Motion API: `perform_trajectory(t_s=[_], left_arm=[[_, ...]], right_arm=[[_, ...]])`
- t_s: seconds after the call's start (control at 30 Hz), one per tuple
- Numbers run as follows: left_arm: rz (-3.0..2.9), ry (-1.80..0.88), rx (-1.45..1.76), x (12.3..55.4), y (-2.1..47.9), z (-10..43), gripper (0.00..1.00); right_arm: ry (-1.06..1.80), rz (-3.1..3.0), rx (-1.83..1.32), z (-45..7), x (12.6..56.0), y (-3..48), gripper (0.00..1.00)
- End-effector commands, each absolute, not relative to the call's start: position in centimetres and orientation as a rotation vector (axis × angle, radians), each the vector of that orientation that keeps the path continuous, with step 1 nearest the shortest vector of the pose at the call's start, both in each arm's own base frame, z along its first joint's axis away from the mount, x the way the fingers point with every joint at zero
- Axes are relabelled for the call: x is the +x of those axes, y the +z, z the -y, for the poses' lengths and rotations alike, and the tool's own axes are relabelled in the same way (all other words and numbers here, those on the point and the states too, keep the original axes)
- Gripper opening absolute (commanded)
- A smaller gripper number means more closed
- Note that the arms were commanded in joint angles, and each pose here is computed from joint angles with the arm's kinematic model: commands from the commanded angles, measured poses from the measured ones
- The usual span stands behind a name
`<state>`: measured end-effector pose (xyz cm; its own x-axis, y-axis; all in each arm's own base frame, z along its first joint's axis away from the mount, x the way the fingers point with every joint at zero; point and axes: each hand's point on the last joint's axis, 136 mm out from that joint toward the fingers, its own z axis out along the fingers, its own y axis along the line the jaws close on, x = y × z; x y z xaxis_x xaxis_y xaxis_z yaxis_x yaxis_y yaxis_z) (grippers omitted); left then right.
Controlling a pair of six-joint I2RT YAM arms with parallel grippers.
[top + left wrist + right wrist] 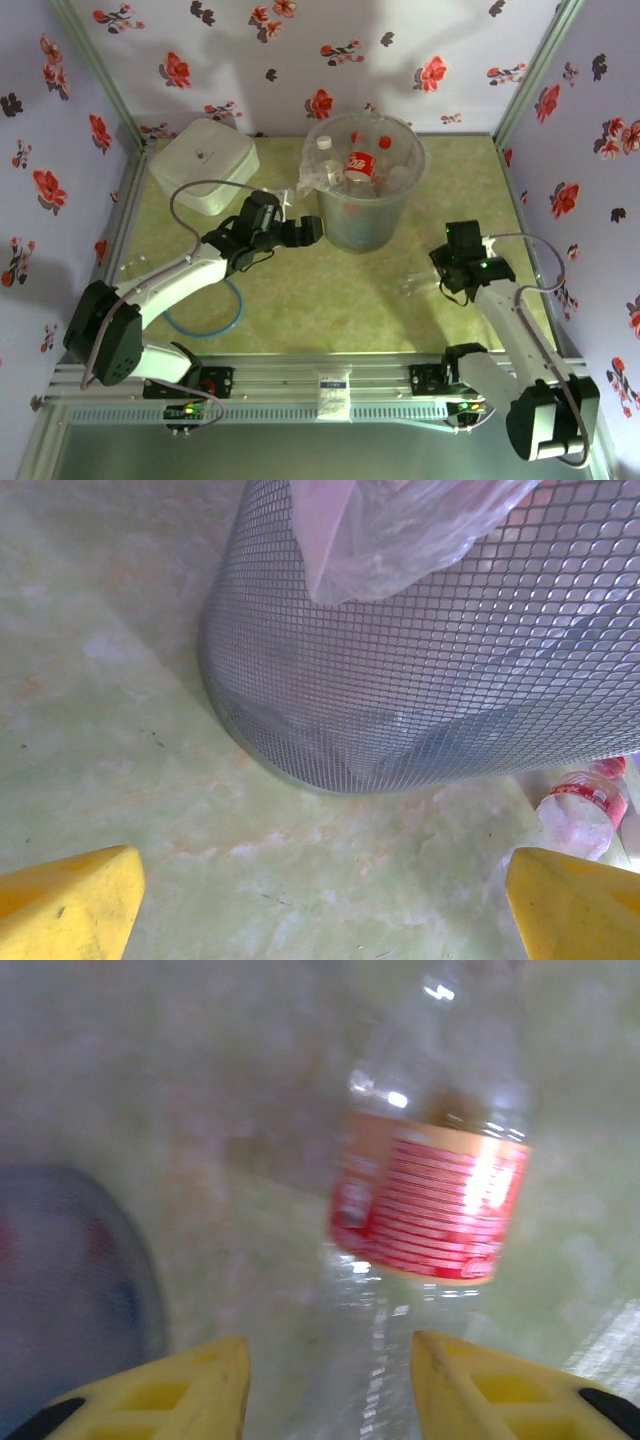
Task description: Put the plastic bottles in the bin
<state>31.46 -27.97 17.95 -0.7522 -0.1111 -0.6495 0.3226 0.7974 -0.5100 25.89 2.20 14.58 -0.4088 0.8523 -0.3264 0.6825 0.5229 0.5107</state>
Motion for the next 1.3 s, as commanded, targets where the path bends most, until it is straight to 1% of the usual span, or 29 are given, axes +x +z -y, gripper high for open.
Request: perform_trajectory(t_s=[0.0,0.07,0.17,0.27,0.33,0.37,0.57,0.63,0.77,0.93,1.1,1.17,1.27], left_arm=[[-2.254,-0.843,0.149,31.7,18.7,28.1,0.94],[-2.249,-0.846,0.145,31.5,18.8,27.9,0.94],[-2.244,-0.839,0.138,31.3,18.9,27.4,0.94],[-2.241,-0.83,0.139,31.1,18.9,27.2,0.94],[-2.249,-0.823,0.148,30.9,19.0,27.1,0.94],[-2.251,-0.82,0.151,30.8,19.1,27.0,0.94],[-2.242,-0.779,0.124,30.2,19.3,25.5,0.95],[-2.242,-0.765,0.108,30.2,19.1,25.1,0.95],[-2.252,-0.757,0.109,30.1,18.9,25.0,0.95],[-2.258,-0.735,0.111,30.6,18.8,24.9,0.95],[-2.257,-0.732,0.12,30.7,19.2,24.9,0.95],[-2.255,-0.724,0.12,30.6,19.2,24.7,0.96],[-2.254,-0.71,0.11,30.4,19.3,24.2,0.96]], right_arm=[[0.37,-2.215,1.076,-2.0,26.7,18.3,0.42],[0.309,-2.298,1.083,-1.9,26.0,17.8,0.46],[0.268,-2.409,1.172,-2.2,24.3,14.8,0.62],[0.266,-2.407,1.256,-2.0,24.3,11.6,0.81],[0.297,-2.421,1.309,-2.2,25.0,9.8,0.98],[0.318,-2.437,1.326,-2.5,25.4,9.0,0.99],[0.328,-2.498,1.366,-3.1,26.5,5.4,0.99],[0.306,-2.501,1.389,-2.8,26.6,4.6,0.96],[0.327,-2.508,1.377,-3.1,26.8,4.6,0.82],[0.35,-2.495,1.351,-3.1,26.2,5.2,0.59],[0.293,-2.49,1.27,-2.5,26.1,7.1,0.41],[0.265,-2.479,1.235,-2.0,26.3,8.0,0.37],[0.237,-2.49,1.187,-1.8,26.5,9.6,0.37]])
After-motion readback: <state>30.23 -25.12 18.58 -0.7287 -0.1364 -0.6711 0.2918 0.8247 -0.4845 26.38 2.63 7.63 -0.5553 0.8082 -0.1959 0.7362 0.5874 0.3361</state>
